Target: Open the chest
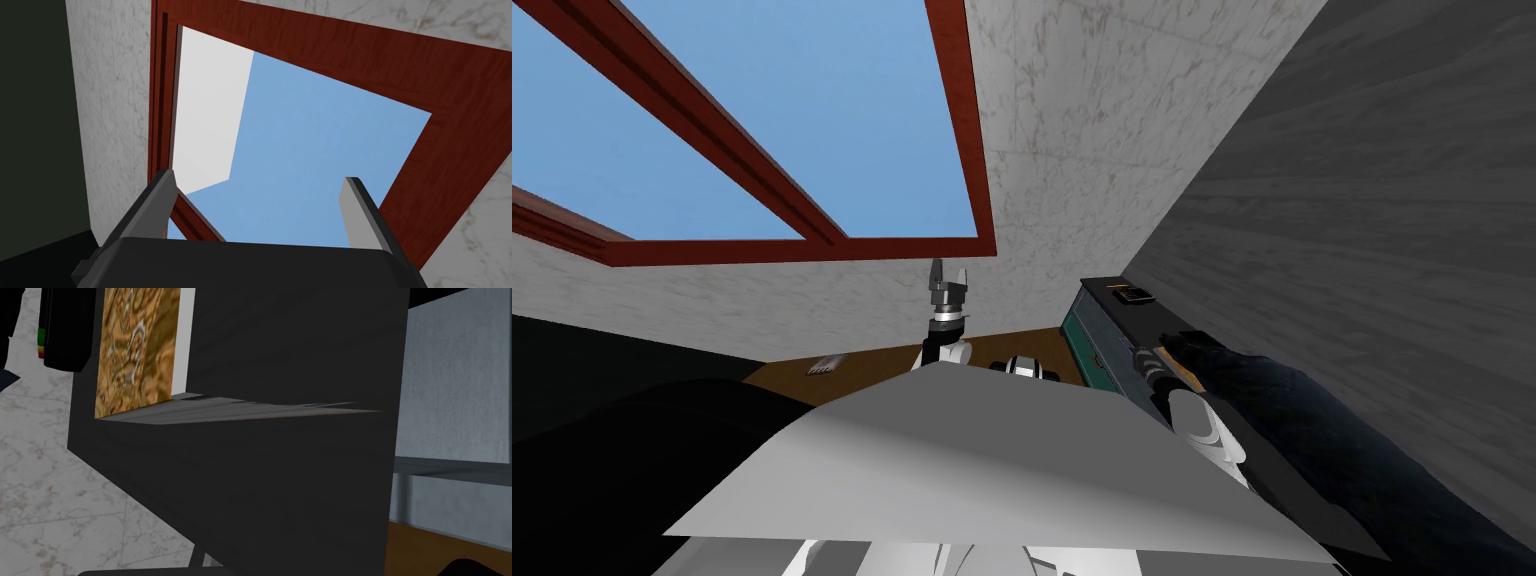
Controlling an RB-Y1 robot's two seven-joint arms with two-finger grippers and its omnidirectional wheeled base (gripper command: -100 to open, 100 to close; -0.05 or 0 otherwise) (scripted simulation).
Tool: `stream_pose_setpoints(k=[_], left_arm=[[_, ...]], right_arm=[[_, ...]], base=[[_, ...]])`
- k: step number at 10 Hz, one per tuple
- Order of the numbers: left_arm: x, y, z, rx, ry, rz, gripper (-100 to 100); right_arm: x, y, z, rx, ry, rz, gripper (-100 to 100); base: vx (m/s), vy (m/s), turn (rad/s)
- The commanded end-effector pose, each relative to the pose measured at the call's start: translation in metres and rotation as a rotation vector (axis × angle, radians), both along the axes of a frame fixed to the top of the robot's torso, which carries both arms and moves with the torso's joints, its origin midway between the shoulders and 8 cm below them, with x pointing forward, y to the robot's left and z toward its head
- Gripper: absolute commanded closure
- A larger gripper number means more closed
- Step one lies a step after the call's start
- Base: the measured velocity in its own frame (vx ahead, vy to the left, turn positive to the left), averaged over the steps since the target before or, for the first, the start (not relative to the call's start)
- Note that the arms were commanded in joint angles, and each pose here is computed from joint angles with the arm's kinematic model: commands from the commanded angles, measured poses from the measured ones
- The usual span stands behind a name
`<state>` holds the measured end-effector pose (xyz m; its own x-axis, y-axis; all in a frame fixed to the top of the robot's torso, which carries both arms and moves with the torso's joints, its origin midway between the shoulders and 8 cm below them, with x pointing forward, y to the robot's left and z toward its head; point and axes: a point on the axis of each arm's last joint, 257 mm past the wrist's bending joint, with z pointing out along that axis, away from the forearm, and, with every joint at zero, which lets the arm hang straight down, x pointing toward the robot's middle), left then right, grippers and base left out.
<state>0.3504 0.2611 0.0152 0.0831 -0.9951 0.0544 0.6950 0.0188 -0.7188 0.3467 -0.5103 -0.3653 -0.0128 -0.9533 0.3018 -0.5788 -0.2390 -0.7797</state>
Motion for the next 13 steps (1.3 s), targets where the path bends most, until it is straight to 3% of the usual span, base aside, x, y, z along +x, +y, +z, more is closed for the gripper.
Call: stream_pose_setpoints(k=[1,2,3,6,7,9,10,13], left_arm=[[0.000,0.000,0.000,0.000,0.000,0.000,0],[0.000,0.000,0.000,0.000,0.000,0.000,0],[0.000,0.000,0.000,0.000,0.000,0.000,0],[0.000,0.000,0.000,0.000,0.000,0.000,0],[0.000,0.000,0.000,0.000,0.000,0.000,0],[0.000,0.000,0.000,0.000,0.000,0.000,0],[0.000,0.000,0.000,0.000,0.000,0.000,0],[0.000,0.000,0.000,0.000,0.000,0.000,0]], right_arm=[[-0.001,0.010,-0.006,0.023,0.014,0.036,100],[-0.001,0.010,-0.006,0.000,0.018,0.052,100],[0.006,0.016,-0.002,0.047,-0.012,0.056,100],[0.005,0.019,-0.003,-0.001,0.006,0.102,100],[0.013,0.027,0.001,0.042,-0.026,0.117,100],[0.012,0.029,0.001,0.002,-0.015,0.151,100],[0.020,0.038,0.007,0.050,-0.054,0.163,100],[0.020,0.040,0.006,0.001,-0.043,0.204,100]], base=[[0.028,0.033,-0.164],[0.008,0.016,0.024],[0.026,0.027,-0.187],[0.018,0.018,-0.043],[0.024,0.028,-0.183],[0.022,0.028,-0.090],[0.033,0.034,-0.257],[0.016,0.017,-0.019]])
